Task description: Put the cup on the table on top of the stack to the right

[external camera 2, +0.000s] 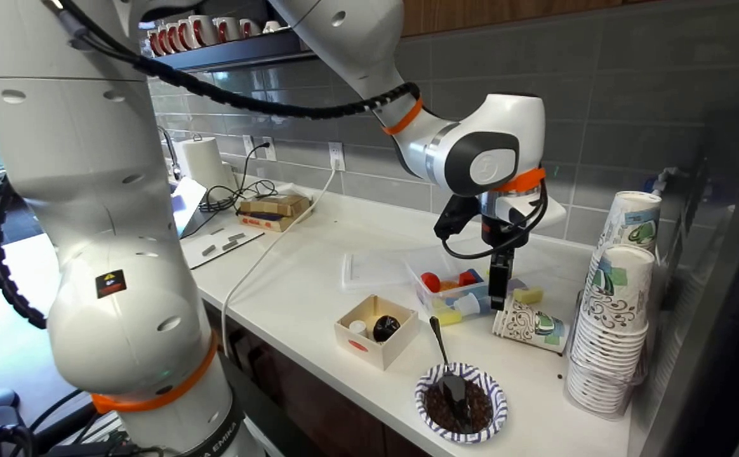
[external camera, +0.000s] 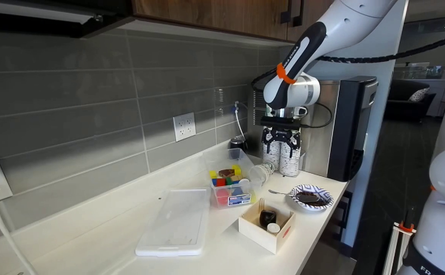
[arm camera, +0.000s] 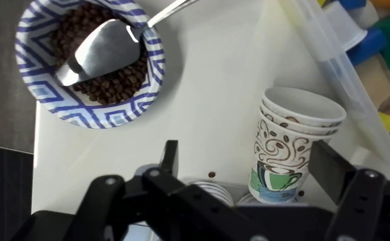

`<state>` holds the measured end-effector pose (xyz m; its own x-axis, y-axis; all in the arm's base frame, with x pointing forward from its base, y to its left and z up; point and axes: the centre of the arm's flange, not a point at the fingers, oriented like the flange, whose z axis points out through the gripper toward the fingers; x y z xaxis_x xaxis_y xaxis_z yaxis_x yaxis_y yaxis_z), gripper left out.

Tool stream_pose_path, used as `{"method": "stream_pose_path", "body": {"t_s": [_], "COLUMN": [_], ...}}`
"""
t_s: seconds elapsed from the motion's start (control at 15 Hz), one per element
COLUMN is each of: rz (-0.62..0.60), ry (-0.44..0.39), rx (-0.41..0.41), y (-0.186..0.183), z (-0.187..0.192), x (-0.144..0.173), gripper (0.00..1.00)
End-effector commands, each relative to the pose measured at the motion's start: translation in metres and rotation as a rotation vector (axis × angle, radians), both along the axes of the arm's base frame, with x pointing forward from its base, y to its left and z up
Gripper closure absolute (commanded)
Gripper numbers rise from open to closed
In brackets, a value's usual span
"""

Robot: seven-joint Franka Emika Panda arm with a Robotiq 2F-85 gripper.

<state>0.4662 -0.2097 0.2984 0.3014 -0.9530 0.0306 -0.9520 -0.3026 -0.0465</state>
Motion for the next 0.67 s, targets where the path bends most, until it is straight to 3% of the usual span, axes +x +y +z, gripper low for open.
{"method": "stream_pose_path", "body": {"t_s": [0.0, 0.6], "rz": [-0.179, -0.589], "ry": [-0.085, -0.208], "rx": [-0.018, -0.111], "y": [-0.013, -0.019], "z": [-0.021, -0.069], "x": [0.026, 0.056], "gripper": [0.0, 0.0]}}
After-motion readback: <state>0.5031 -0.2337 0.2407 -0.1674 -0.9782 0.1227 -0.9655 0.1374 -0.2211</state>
